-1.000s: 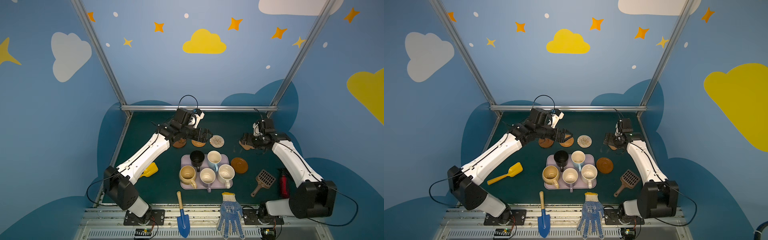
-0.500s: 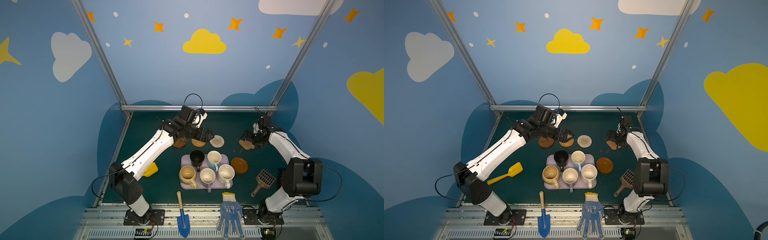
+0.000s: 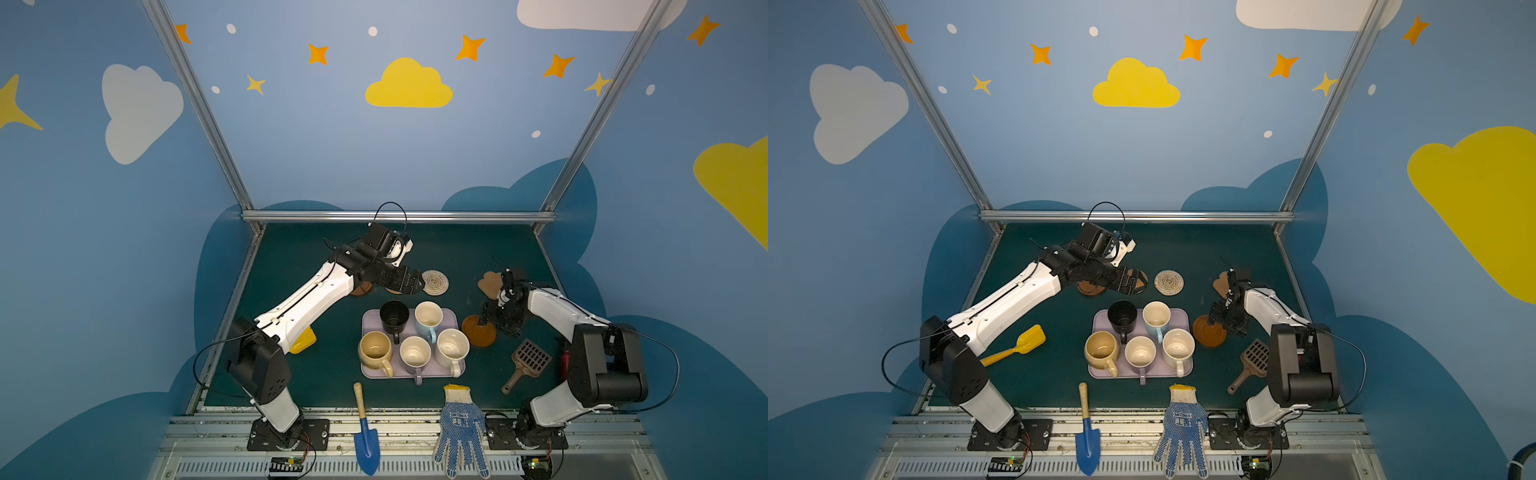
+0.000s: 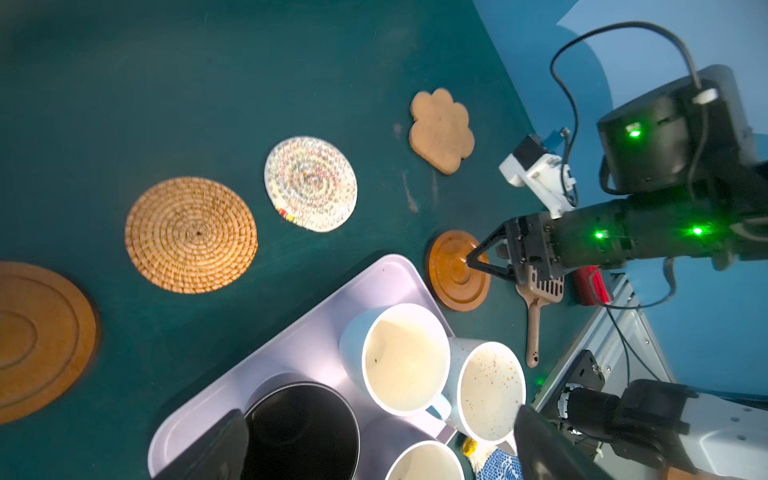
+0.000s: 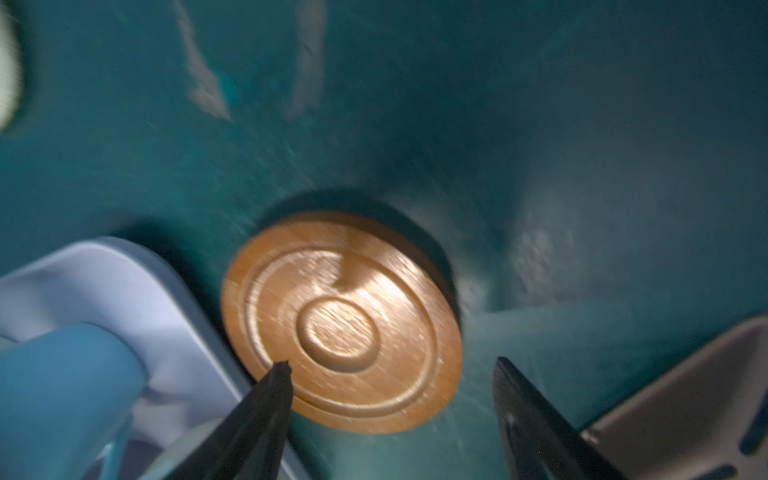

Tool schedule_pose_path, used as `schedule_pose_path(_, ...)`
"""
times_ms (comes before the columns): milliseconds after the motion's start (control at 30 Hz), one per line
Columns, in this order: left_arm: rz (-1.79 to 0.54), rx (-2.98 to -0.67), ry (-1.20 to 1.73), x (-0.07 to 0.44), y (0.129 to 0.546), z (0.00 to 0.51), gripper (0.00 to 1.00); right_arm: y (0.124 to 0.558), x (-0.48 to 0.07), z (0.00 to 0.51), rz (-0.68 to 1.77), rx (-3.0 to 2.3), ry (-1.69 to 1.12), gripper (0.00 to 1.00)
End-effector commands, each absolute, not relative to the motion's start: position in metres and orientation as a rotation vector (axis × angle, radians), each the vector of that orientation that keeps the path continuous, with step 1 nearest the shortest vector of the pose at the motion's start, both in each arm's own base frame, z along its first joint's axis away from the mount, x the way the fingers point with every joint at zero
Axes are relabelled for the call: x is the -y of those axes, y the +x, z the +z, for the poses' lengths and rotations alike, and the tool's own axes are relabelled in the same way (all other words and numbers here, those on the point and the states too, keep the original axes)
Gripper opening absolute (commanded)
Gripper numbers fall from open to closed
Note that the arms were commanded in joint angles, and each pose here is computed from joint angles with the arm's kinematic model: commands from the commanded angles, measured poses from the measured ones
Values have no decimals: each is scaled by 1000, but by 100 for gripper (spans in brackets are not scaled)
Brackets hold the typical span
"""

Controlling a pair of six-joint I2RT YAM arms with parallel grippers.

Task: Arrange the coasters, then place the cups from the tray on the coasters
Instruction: 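Release the rope coaster and move right gripper to the ringed brown coaster, then grip the ringed brown wooden coaster and slide it beside the rope coaster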

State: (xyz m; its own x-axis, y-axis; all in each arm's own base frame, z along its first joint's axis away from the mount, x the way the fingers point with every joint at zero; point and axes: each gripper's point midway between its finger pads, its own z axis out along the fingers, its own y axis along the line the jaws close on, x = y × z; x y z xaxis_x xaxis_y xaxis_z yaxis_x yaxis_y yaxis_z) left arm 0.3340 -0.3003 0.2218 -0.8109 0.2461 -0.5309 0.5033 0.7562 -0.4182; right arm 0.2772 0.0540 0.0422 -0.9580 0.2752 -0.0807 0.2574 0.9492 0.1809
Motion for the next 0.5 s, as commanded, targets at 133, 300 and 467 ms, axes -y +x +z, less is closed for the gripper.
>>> schedule_pose_path(133, -829, -2498, 545, 299, 324, 226, 100, 262, -50, 31, 174, -3037, 413, 67)
schedule_pose_path(300, -831, -2494, 545, 299, 324, 229, 100, 256, -47, 22, 147, -3049, 435, 61)
schedule_pose_path(467, -807, -2494, 552, 298, 329, 227, 100, 260, -48, 17, 178, -3044, 448, 58)
